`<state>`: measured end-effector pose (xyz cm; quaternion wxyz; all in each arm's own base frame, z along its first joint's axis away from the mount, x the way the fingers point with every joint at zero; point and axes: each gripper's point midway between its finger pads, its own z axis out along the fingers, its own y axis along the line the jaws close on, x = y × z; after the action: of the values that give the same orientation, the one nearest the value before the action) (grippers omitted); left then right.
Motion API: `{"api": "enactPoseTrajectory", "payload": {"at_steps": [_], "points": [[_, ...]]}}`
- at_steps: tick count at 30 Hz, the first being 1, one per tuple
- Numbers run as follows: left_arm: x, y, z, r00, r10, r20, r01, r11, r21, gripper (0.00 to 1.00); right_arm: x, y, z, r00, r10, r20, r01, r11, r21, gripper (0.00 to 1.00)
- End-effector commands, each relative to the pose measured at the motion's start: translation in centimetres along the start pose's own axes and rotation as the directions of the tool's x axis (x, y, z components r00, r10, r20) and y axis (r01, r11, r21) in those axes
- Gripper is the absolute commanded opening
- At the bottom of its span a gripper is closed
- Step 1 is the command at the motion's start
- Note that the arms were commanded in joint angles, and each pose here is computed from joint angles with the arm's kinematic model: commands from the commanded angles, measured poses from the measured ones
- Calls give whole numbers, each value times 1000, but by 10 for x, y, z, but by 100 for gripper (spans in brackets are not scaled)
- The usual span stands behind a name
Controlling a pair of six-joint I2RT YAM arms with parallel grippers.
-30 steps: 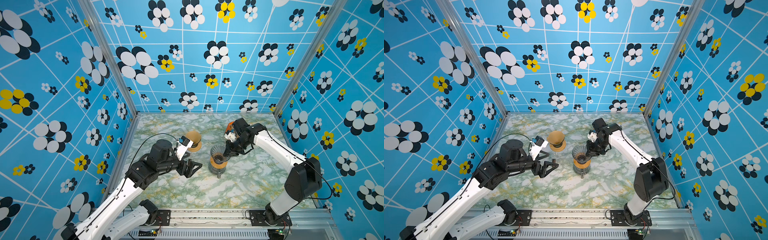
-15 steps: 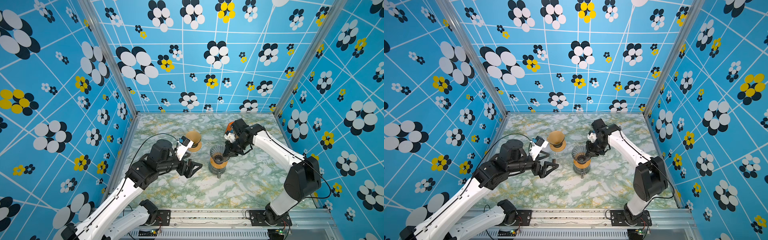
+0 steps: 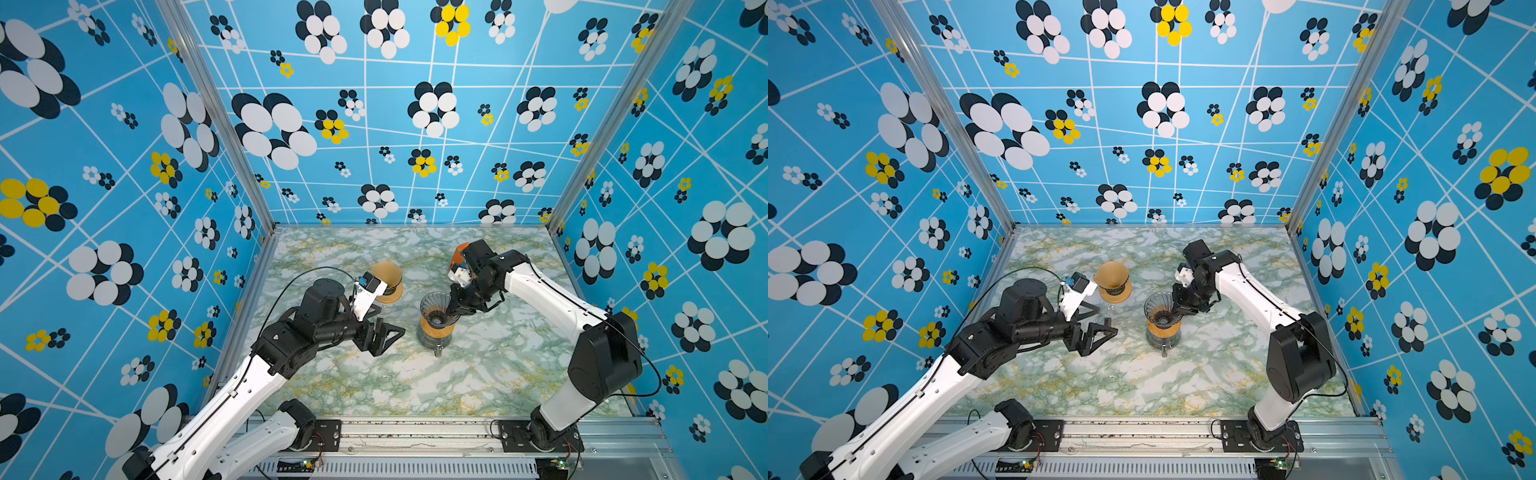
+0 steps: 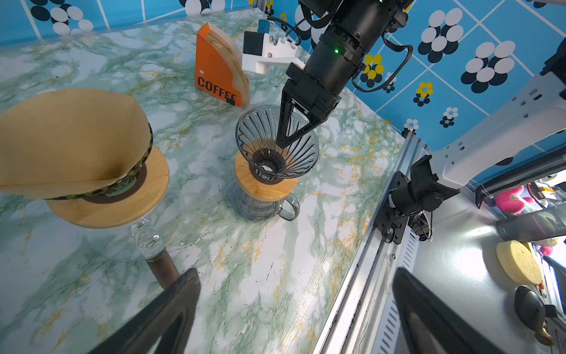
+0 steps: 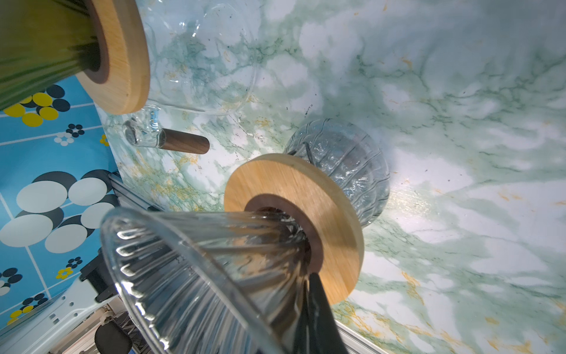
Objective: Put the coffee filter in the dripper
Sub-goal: 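Lower the glass dripper into the wooden ring's hole with the right gripper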
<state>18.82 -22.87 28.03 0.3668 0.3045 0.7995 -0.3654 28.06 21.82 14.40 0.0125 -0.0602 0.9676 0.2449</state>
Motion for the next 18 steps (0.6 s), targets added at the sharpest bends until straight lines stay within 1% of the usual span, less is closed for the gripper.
{"api": "enactPoseTrajectory", "payload": {"at_steps": [1,18], "points": [[-2,-1,2,1000,-1,2,1,1000,15,99,5,-1,4,1000,-1,-4,1,1000,8,9],[-1,0,3,1000,-4,1,4,1000,17,99,5,-4,-6,999,-15,44,13,999,40,9]]}}
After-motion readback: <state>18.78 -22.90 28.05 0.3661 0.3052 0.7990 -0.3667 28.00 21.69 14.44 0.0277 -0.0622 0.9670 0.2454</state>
